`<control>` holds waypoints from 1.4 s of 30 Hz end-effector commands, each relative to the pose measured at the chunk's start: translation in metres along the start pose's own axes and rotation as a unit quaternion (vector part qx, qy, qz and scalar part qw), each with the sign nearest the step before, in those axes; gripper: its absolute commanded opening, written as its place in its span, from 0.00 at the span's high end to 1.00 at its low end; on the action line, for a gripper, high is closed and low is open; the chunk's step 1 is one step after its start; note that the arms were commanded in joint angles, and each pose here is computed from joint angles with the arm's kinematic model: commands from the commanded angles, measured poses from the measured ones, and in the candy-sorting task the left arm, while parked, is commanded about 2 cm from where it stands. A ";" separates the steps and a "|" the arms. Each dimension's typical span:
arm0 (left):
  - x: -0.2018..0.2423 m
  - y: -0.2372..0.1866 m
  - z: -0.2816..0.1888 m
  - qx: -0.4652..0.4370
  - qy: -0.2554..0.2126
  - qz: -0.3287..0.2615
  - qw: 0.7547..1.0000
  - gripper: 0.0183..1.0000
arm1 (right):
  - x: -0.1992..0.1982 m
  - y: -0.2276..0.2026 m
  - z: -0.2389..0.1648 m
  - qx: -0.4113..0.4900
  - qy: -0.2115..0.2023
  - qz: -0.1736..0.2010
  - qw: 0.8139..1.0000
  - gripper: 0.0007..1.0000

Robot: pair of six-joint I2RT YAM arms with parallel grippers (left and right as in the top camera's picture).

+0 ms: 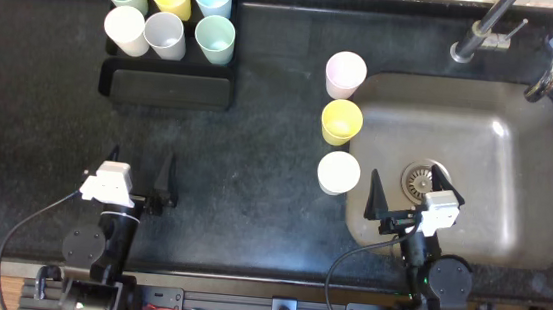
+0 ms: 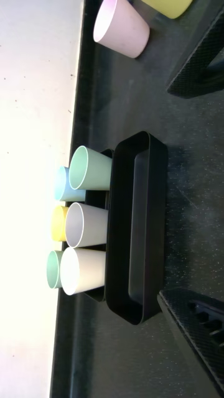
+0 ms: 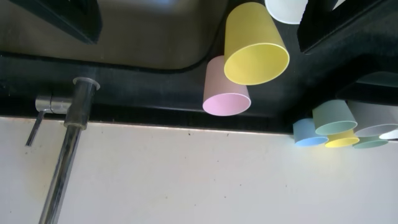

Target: Store Cups

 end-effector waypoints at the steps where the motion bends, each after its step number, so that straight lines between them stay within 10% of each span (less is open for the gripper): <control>1: 0.008 0.001 -0.001 -0.003 0.024 0.034 0.999 0.00 | -0.001 -0.003 0.000 -0.001 -0.002 0.004 1.000 0.00; 30: 0.005 0.008 -0.002 -0.010 0.018 0.019 1.000 0.00 | -0.001 -0.003 0.000 -0.001 -0.002 0.004 1.000 0.00; 42: -0.037 0.157 0.042 0.124 0.010 0.006 0.992 0.00 | -0.001 -0.003 0.000 -0.001 -0.002 0.004 1.000 0.00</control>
Point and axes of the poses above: each gripper's point midway between its finger pads, its own z axis out along the fingers, its own x axis along the line the jaws close on, y = z × x, the point moved 5 cm from there along -z, back along the fingers, and after that the axes turned 4 degrees about -z, right-handed, at the moved point
